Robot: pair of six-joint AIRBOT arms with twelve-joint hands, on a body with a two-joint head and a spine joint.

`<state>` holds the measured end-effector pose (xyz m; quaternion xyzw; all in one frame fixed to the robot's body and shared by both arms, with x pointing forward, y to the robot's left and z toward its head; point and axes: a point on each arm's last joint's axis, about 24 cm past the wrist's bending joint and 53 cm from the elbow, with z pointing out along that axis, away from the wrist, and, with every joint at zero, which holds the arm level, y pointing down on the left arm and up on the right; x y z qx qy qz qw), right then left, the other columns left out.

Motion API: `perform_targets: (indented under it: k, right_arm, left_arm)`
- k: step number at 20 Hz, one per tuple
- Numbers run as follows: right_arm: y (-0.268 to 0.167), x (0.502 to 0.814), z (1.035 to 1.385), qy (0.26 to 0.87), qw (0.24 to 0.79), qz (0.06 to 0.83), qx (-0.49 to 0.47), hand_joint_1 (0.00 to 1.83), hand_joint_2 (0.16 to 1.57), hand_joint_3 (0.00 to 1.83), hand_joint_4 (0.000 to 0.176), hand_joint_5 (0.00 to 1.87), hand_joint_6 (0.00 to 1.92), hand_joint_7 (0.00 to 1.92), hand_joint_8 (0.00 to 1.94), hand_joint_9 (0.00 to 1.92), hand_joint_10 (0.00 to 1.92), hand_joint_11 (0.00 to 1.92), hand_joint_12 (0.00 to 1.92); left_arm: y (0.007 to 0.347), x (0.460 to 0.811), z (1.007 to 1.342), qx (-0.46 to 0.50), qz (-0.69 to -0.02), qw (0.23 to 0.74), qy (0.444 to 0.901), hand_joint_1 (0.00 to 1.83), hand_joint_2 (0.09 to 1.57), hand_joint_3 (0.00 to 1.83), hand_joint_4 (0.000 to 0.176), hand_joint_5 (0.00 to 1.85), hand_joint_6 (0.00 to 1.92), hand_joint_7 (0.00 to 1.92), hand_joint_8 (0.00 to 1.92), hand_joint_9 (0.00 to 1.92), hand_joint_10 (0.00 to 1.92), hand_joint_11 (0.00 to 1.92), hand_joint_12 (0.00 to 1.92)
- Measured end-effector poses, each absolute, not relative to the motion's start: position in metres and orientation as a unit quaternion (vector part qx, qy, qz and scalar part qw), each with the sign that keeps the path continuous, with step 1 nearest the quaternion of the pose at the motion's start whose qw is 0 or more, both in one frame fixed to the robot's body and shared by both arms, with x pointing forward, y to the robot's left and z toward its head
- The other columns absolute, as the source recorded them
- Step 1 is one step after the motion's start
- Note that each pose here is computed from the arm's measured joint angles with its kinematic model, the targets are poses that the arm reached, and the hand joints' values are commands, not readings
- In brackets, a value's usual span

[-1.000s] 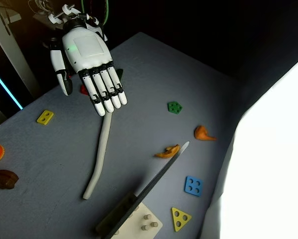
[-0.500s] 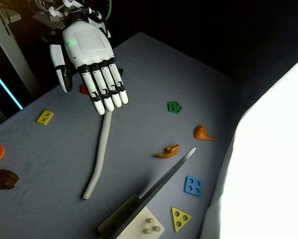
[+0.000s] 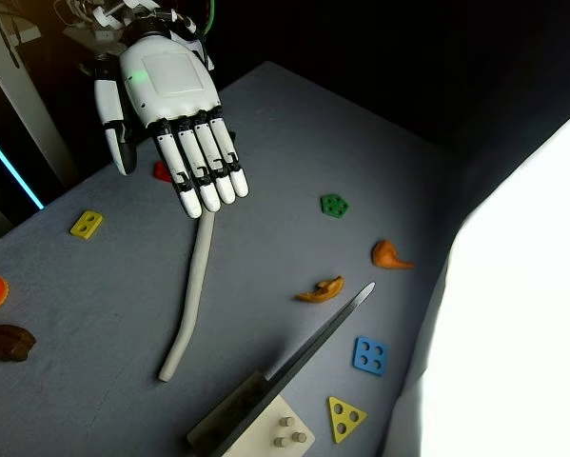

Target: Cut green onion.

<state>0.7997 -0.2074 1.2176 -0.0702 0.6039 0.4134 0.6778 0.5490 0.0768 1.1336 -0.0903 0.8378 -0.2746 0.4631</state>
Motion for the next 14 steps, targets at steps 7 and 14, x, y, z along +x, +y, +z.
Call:
perform_targets:
  k: [7, 14]
  right_arm:
    - [-0.209, 0.769, 1.243, 0.607, 0.639, 0.46, -0.107, 0.68, 0.82, 0.0, 0.058, 0.0, 0.0, 0.0, 0.0, 0.0, 0.0, 0.0, 0.0]
    - [-0.162, 0.695, 1.285, 0.551, 0.625, 0.523, -0.18, 0.1, 1.15, 0.0, 0.0, 0.72, 0.19, 0.79, 0.17, 0.49, 0.66, 0.0, 1.49]
  left_arm:
    - [0.076, 0.548, 1.133, -0.094, -0.276, 0.46, 0.839, 0.3, 1.38, 0.0, 0.0, 0.04, 0.0, 0.03, 0.0, 0.0, 0.0, 0.0, 0.0]
    - [0.067, 0.549, 1.146, -0.097, -0.29, 0.467, 0.83, 0.18, 1.36, 0.0, 0.0, 0.3, 0.04, 0.4, 0.03, 0.36, 0.06, 0.0, 1.0]
